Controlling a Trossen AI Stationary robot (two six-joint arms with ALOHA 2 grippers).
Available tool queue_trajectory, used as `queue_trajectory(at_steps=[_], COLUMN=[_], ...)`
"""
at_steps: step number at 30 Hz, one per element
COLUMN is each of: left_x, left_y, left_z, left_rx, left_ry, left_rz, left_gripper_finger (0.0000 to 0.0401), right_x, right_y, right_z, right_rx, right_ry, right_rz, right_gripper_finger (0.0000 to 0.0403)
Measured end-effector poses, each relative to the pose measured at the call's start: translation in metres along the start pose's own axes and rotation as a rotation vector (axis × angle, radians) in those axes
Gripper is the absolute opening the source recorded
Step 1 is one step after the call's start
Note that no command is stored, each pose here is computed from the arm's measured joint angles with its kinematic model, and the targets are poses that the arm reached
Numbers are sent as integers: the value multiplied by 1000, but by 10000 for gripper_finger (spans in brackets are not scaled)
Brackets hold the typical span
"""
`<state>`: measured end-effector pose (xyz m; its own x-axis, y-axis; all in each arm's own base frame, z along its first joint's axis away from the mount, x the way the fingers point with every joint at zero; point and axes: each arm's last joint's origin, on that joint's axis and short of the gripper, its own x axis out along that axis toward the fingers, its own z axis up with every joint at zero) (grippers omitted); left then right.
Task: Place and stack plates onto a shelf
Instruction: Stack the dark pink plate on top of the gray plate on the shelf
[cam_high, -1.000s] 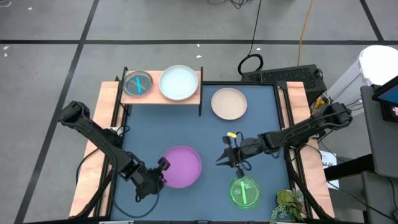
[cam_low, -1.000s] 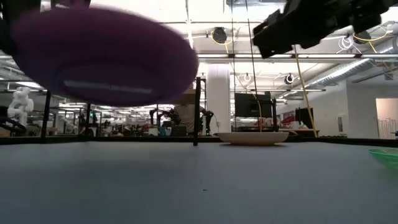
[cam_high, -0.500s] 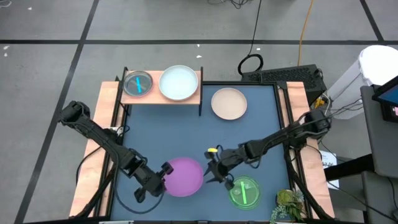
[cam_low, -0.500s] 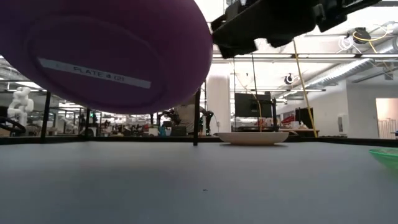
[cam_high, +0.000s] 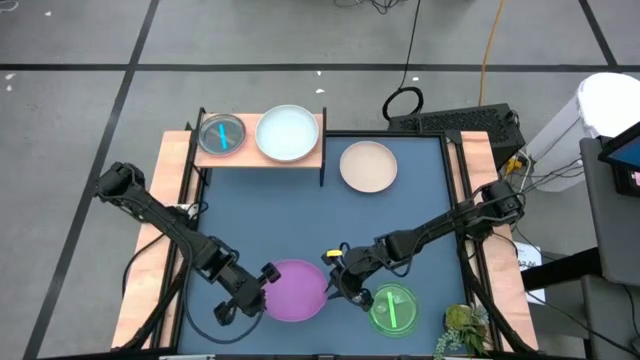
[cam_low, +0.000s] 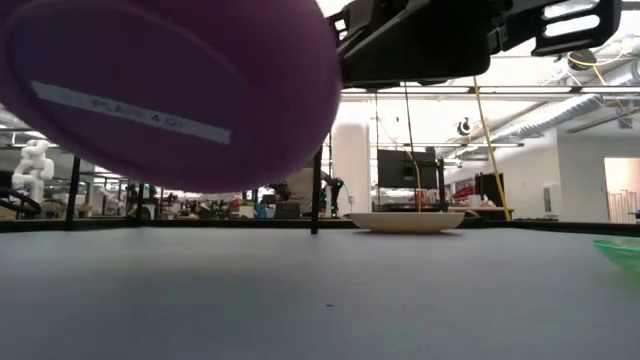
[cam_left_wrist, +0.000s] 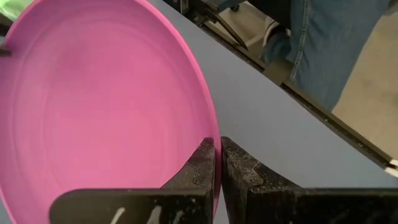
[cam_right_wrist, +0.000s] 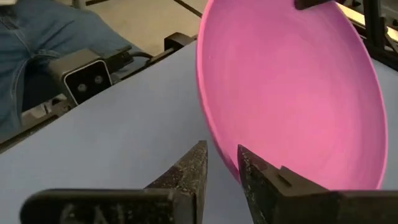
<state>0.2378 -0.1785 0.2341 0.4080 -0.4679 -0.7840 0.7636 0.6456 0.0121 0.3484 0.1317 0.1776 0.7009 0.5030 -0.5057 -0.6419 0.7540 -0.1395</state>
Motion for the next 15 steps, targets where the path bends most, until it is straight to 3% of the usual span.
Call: queue_trajectory(at_steps=[8, 15], left_x=[-1, -3], left_y=[10, 18], left_z=[1, 0], left_rx=[8, -4], left_ry=[-38, -49], left_rz=[-4, -1], left_gripper_finger=[10, 16], right_x=[0, 1], right_y=[1, 5], right_z=[-1, -1], right_rx=[-29, -73], right_ry=[13, 4], right_rz=[9, 65], right_gripper_finger=[63, 12])
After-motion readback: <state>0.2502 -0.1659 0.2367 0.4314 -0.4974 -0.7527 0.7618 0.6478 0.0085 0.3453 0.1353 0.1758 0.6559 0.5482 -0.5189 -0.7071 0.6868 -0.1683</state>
